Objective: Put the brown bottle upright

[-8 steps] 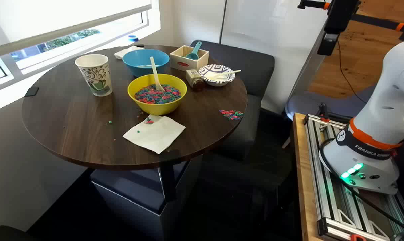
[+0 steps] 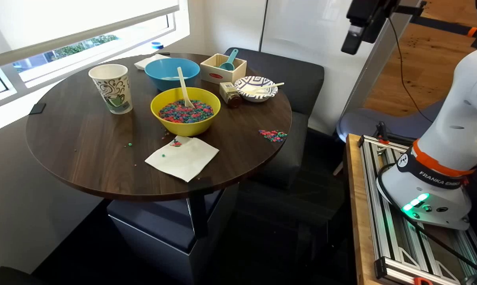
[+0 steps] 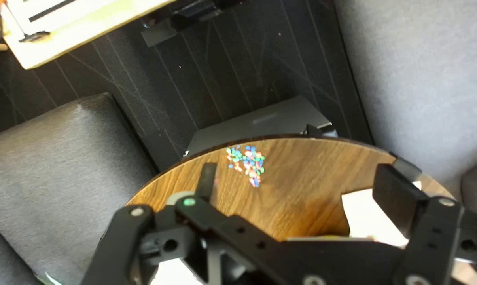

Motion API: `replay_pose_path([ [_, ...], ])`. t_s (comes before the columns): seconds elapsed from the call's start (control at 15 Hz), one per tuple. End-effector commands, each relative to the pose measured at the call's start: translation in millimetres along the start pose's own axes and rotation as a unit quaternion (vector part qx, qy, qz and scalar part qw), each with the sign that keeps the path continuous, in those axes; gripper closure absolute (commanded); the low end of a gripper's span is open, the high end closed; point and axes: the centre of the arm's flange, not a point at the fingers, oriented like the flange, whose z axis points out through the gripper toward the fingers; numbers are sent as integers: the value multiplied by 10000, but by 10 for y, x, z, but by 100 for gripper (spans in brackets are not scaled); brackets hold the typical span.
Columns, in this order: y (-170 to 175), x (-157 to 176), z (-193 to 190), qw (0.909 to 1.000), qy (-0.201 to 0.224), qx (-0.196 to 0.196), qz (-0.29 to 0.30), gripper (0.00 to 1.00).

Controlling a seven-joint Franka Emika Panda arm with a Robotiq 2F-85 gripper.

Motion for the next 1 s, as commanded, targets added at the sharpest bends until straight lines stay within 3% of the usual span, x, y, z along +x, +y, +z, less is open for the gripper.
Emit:
replay_pose_path([
  [0.0,-32,310,149,9947,452,350,849,0],
  [0.27,214,697,340,9767,1063,475,1804,0],
  [0.47,448,895,487,9601,1185,215,2525,0],
  [0.53,402,808,364,9704,1140,393,2094,0],
  [0.8,502,894,453,9639,1106,265,2409,0],
  [0.93,474,994,593,9639,1259,656,2250,0],
])
